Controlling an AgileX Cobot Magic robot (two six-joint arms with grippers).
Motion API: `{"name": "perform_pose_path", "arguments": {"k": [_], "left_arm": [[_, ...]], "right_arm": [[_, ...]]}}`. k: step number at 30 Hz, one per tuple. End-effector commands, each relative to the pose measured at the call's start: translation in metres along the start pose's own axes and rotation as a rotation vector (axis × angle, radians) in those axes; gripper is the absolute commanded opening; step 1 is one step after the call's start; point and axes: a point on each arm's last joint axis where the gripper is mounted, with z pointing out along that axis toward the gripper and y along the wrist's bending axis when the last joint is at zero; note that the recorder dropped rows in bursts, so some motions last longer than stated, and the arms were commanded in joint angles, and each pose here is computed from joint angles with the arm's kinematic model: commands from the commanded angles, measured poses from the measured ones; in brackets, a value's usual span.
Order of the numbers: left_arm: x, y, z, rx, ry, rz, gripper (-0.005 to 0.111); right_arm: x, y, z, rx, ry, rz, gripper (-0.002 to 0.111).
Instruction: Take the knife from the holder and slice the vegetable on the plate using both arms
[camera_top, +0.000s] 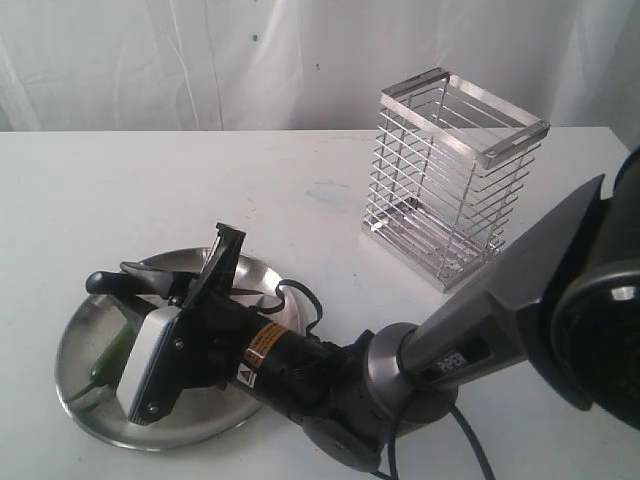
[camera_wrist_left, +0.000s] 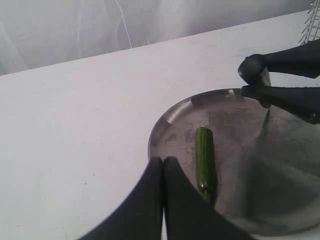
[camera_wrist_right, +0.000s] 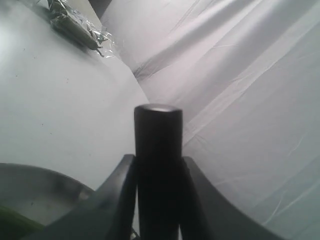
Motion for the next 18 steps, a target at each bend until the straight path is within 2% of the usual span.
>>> {"name": "perform_pose_path", "arguments": {"k": [1,6,13,18], "left_arm": [[0.0009,-0.0005,0.0001,0.006,-0.001,-0.007,0.0],[0.0009,-0.0005,0.0001,0.006,-0.001,-0.007,0.0],[0.0009,-0.0005,0.0001,0.006,-0.001,-0.007,0.0],[0.0009,-0.0005,0.0001,0.006,-0.001,-0.007,0.0]], "right_arm": [[-0.0001,-0.0003,-0.0019,0.007,0.004,0.041,0.0],[-0.0001,-0.0003,-0.0019,0.007,0.004,0.043,0.002],[-0.0001,-0.0003,-0.0019,0.007,0.004,0.101,0.029],[-0.0001,-0.0003,-0.0019,0.007,0.004,0.214,0.033]]}}
